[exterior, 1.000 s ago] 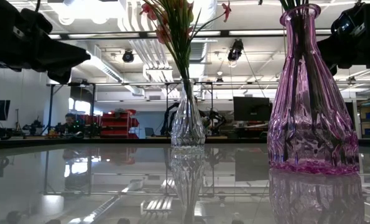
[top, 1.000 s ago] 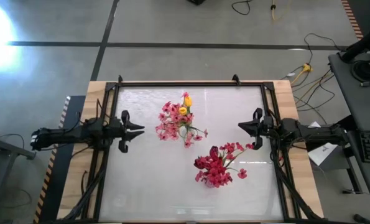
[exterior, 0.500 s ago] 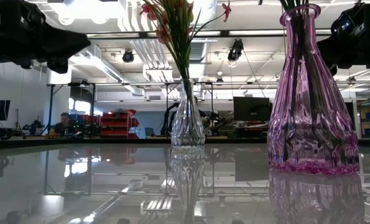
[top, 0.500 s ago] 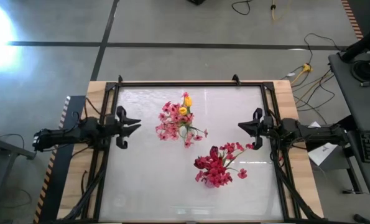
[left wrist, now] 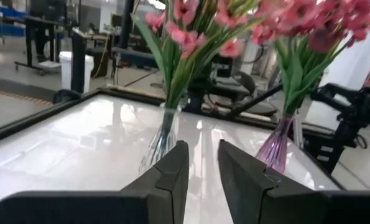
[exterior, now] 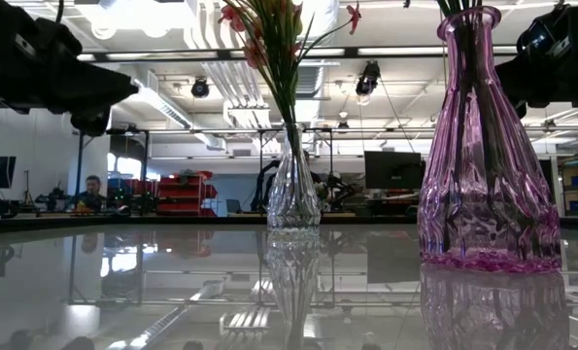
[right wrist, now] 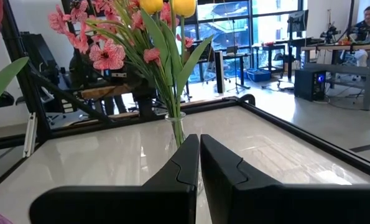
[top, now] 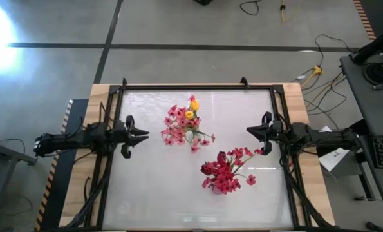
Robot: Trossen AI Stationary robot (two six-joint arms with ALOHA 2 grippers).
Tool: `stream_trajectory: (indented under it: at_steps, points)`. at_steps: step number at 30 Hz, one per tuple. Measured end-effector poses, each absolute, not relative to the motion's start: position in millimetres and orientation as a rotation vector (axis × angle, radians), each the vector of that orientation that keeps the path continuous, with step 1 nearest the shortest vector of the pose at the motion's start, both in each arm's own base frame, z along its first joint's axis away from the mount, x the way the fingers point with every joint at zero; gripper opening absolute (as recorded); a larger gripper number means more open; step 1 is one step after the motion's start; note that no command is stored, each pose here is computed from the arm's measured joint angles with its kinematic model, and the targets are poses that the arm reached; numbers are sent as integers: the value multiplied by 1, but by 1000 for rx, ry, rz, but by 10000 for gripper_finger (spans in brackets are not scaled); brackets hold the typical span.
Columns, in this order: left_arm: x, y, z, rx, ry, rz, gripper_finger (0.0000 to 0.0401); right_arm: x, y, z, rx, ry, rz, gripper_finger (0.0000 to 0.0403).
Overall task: Sort flowers into vase by color
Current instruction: Return to Home Position
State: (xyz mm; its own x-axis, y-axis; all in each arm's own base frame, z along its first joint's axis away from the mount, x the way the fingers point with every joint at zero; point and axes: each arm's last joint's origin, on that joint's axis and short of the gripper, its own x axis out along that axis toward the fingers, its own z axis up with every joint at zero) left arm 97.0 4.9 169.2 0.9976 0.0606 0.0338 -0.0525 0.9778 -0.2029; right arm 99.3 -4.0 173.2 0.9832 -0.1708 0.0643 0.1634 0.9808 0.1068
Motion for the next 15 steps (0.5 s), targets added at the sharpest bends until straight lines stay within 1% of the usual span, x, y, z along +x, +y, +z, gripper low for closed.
stream_trajectory:
  at_steps: [2, 7, 10, 15]
  points:
    - [97, 5, 171, -197, -60, 50, 75, 99, -4, 173, 101, -72, -168, 9]
    - [97, 6, 169, -134, -37, 54, 75, 99, -4, 173, 101, -71, -169, 9]
    - [97, 6, 169, -47, -34, 65, 75, 100, -4, 173, 100, -70, -169, 9]
    - [97, 6, 168, -35, -24, 70, 75, 100, -4, 173, 100, -70, -169, 9]
